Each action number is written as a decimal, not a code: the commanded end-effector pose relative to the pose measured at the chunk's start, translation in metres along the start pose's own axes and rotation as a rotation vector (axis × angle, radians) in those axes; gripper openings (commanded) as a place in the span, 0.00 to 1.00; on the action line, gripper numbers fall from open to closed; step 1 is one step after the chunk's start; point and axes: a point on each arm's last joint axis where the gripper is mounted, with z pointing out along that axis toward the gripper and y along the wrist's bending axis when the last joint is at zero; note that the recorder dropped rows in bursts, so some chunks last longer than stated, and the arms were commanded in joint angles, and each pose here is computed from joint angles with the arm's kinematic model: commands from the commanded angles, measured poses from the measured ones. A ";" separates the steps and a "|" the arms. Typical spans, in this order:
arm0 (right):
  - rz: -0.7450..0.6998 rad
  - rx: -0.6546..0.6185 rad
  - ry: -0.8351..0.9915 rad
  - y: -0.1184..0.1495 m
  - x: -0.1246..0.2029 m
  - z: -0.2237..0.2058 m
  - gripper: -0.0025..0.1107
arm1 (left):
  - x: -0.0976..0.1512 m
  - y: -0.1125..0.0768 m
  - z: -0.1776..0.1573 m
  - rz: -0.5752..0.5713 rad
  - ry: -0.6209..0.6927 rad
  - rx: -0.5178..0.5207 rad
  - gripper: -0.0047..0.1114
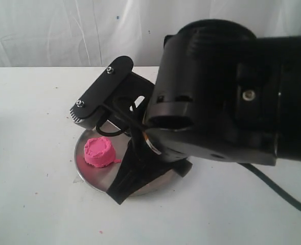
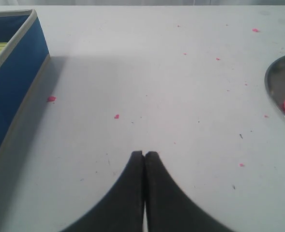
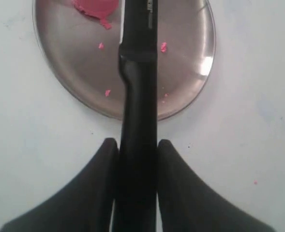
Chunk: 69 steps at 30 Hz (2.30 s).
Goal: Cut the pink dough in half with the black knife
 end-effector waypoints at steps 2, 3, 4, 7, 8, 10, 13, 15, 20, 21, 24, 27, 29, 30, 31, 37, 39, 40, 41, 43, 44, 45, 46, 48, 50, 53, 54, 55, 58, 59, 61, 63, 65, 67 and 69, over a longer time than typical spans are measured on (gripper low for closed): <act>-0.008 0.023 -0.008 0.003 0.002 -0.007 0.03 | 0.001 -0.001 0.000 -0.008 -0.003 0.009 0.04; -0.012 0.028 -0.007 0.003 0.002 -0.008 0.03 | 0.001 -0.001 0.000 -0.008 -0.003 0.009 0.04; -0.016 0.029 -0.005 0.004 0.003 -0.008 0.03 | 0.001 -0.001 0.000 -0.008 -0.003 0.009 0.04; -0.019 0.040 0.000 0.004 0.005 -0.005 0.03 | 0.001 -0.001 0.000 -0.008 -0.003 0.009 0.04; -0.021 0.046 0.005 0.004 0.007 -0.003 0.03 | 0.001 -0.001 0.000 -0.008 -0.003 0.009 0.04; -0.024 0.058 0.003 0.004 0.011 0.001 0.03 | 0.001 -0.001 0.000 -0.008 -0.003 0.009 0.04; -0.024 0.084 0.006 0.004 0.019 0.006 0.03 | 0.001 -0.001 0.000 -0.008 -0.003 0.009 0.04; -0.028 0.096 0.011 0.004 0.022 0.009 0.03 | 0.001 -0.001 0.000 -0.008 -0.003 0.009 0.04; -0.025 0.087 0.001 0.003 0.025 0.007 0.03 | 0.001 -0.001 0.000 -0.008 -0.003 0.009 0.04; -0.024 0.087 -0.001 0.003 0.025 0.007 0.03 | 0.001 -0.001 0.000 -0.008 -0.003 0.009 0.04; -0.011 0.081 -0.013 0.000 0.025 0.002 0.03 | 0.001 -0.001 0.000 -0.008 -0.003 0.009 0.04; 0.023 0.072 -0.029 -0.001 0.025 -0.002 0.03 | 0.001 -0.001 0.000 -0.008 -0.003 0.009 0.04; 0.049 0.065 -0.037 -0.002 0.025 -0.004 0.03 | 0.001 -0.001 0.000 -0.008 -0.003 0.009 0.04; 0.055 0.057 -0.043 -0.003 0.025 -0.006 0.03 | 0.001 -0.001 0.000 -0.008 -0.003 0.009 0.04; 0.069 0.048 -0.050 -0.003 0.025 -0.008 0.03 | 0.001 -0.001 0.000 -0.008 -0.003 0.009 0.04; 0.119 0.018 -0.074 -0.009 0.028 -0.021 0.03 | 0.001 -0.001 0.000 -0.008 -0.005 0.009 0.04; 0.131 0.009 -0.081 -0.010 0.029 -0.025 0.03 | -0.002 0.000 0.000 -0.014 -0.039 0.004 0.04; 0.135 0.006 -0.087 -0.011 0.029 -0.027 0.03 | -0.005 -0.001 0.000 -0.068 -0.067 0.015 0.04; 0.136 0.005 -0.091 -0.012 0.030 -0.028 0.03 | -0.007 -0.003 0.000 -0.200 -0.092 0.044 0.04; 0.140 0.002 -0.100 -0.013 0.030 -0.031 0.03 | -0.012 -0.007 -0.001 -0.530 -0.123 0.115 0.04; 0.136 0.001 -0.103 -0.014 0.030 -0.032 0.03 | -0.015 -0.008 -0.002 -0.685 -0.144 0.150 0.04; 0.127 -0.002 -0.104 -0.014 0.031 -0.033 0.03 | -0.017 -0.009 -0.002 -0.805 -0.151 0.182 0.04; 0.129 -0.005 -0.106 -0.014 0.031 -0.034 0.03 | -0.018 -0.010 -0.003 -0.882 -0.152 0.205 0.04; 0.130 -0.006 -0.109 -0.015 0.031 -0.035 0.03 | -0.022 -0.011 -0.003 -1.019 -0.170 0.241 0.04; 0.132 -0.007 -0.110 -0.015 0.031 -0.035 0.03 | -0.023 -0.012 -0.004 -1.084 -0.168 0.263 0.04; 0.134 -0.009 -0.115 -0.016 0.031 -0.037 0.03 | -0.019 -0.019 -0.004 -1.127 -0.085 0.317 0.04; 0.134 -0.008 -0.113 -0.016 0.032 -0.037 0.03 | -0.019 -0.023 -0.005 -1.195 -0.040 0.358 0.04; 0.135 -0.007 -0.109 -0.016 0.032 -0.037 0.03 | -0.019 -0.027 -0.007 -1.270 0.005 0.413 0.04; 0.097 -0.014 -0.110 -0.017 0.033 -0.040 0.03 | -0.077 -0.060 -0.059 -0.892 -0.159 0.976 0.04; 0.088 -0.012 -0.109 -0.018 0.034 -0.041 0.03 | -0.090 -0.062 -0.071 -0.750 -0.274 1.019 0.04; 0.062 -0.011 -0.117 -0.022 0.036 -0.047 0.03 | -0.120 -0.065 -0.100 -0.599 -0.391 1.051 0.04; 0.059 -0.011 -0.132 -0.027 0.040 -0.056 0.03 | -0.138 -0.069 -0.097 -0.458 -0.185 0.959 0.04; 0.050 -0.011 -0.161 -0.033 0.043 -0.064 0.03 | -0.152 -0.070 -0.084 -0.423 -0.096 0.951 0.14; 0.056 -0.013 -0.181 -0.037 0.045 -0.071 0.03 | -0.158 -0.071 -0.060 -0.414 0.045 0.934 0.33; 0.061 -0.023 -0.202 -0.038 0.046 -0.074 0.03 | -0.159 -0.071 -0.027 -0.537 0.188 0.898 0.48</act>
